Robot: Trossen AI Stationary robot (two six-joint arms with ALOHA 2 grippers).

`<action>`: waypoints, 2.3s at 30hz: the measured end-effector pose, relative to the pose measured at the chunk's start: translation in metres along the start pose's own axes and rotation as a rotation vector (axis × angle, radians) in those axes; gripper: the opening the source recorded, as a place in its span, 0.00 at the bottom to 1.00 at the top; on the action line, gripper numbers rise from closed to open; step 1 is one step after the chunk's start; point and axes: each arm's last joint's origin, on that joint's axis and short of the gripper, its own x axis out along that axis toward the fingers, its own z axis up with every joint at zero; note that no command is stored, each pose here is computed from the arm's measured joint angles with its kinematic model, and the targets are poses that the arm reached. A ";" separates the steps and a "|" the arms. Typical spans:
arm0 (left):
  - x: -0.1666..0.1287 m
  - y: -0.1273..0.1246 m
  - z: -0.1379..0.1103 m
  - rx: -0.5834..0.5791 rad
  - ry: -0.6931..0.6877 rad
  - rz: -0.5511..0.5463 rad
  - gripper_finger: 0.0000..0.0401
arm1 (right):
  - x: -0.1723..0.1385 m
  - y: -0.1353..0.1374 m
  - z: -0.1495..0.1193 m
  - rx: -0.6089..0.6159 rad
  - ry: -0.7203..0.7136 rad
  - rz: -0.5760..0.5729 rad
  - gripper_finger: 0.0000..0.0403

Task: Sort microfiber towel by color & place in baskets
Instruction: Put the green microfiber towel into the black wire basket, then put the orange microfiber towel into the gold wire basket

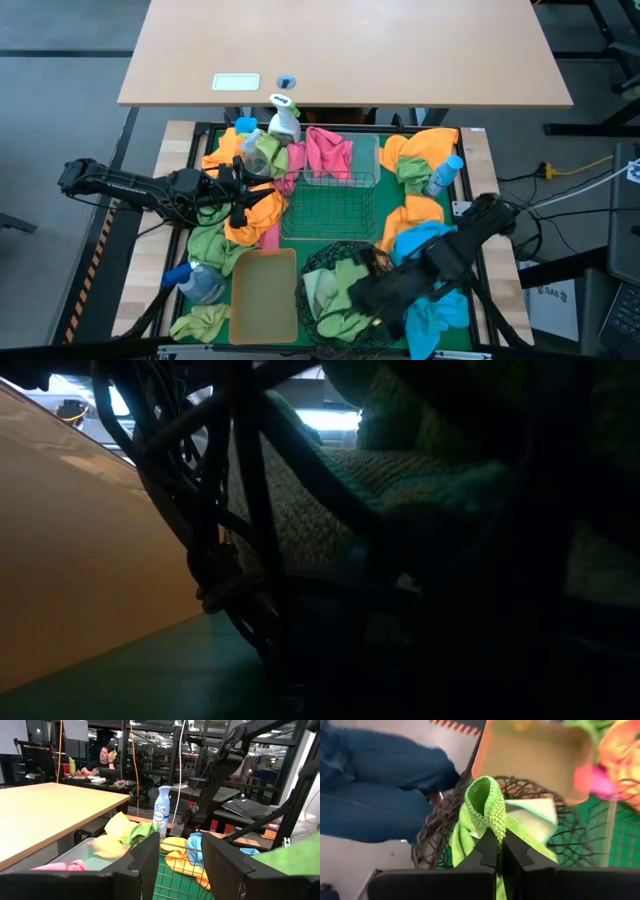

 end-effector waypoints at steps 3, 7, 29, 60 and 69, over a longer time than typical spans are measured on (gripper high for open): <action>0.000 0.000 0.000 0.000 0.000 0.000 0.35 | 0.032 0.004 0.000 -0.006 0.068 -0.001 0.01; 0.000 0.000 0.000 0.000 0.000 0.000 0.35 | 0.068 0.007 -0.003 -0.012 0.144 -0.009 0.01; 0.000 0.000 0.000 -0.001 0.001 -0.003 0.35 | 0.096 0.006 -0.013 0.058 0.268 -0.033 0.30; -0.027 0.021 -0.018 -0.028 0.389 0.183 0.35 | 0.084 0.002 -0.026 0.090 0.444 -0.022 0.43; -0.052 0.029 -0.008 -0.066 0.744 0.258 0.35 | 0.084 0.002 -0.026 0.090 0.444 -0.022 0.43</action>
